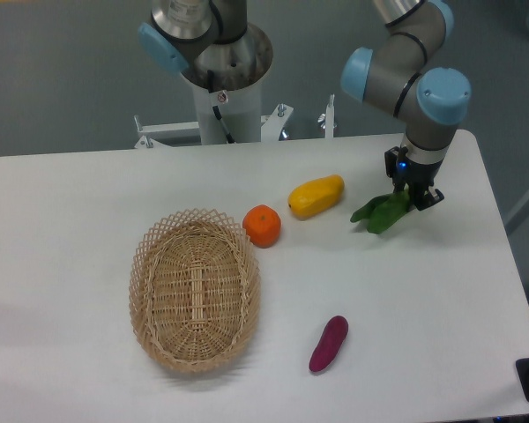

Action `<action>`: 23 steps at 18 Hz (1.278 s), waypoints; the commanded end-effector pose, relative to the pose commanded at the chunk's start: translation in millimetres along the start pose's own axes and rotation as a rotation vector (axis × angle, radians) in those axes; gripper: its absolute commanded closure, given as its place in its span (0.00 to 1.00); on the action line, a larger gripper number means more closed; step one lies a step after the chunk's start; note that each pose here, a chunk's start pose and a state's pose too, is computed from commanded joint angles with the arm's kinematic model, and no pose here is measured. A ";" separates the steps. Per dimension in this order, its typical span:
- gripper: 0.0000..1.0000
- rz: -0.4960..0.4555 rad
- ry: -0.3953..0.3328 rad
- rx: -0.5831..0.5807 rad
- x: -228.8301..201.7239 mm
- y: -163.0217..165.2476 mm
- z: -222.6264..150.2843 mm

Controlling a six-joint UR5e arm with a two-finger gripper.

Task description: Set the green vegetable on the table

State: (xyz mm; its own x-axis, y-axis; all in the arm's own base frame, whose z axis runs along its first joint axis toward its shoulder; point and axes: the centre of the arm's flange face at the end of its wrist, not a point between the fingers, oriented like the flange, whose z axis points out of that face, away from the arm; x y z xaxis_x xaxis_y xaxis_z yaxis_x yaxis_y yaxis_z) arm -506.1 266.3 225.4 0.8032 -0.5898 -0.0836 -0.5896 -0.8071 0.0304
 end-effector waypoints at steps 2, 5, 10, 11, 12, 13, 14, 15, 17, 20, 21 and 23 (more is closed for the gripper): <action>0.00 -0.001 -0.011 -0.005 -1.5 0.6 -6.0; 0.00 -0.029 -0.038 -0.015 -7.2 3.8 -19.3; 0.00 -0.105 -0.180 0.021 -46.7 -19.6 -76.4; 0.00 -0.134 -0.214 0.048 -53.8 -20.5 -89.6; 0.00 -0.189 -0.246 0.069 -61.6 -20.0 -104.5; 0.00 -0.231 -0.275 0.068 -67.7 -16.1 -126.2; 0.00 -0.255 -0.280 0.068 -68.4 -11.0 -145.6; 0.00 -0.270 -0.271 0.065 -68.2 -2.0 -160.4; 0.00 -0.283 -0.252 0.066 -73.0 8.9 -191.4; 0.00 -0.269 -0.174 0.075 -72.3 34.7 -216.8; 0.00 -0.241 -0.162 0.073 -70.0 45.8 -222.8; 0.00 -0.149 -0.138 0.070 -61.5 71.4 -225.3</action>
State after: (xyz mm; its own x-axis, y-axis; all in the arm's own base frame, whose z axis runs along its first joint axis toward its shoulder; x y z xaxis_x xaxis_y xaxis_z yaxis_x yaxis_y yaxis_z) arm -578.4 239.3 457.1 0.8656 -0.4509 -0.2178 -0.4732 -0.8788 -0.0611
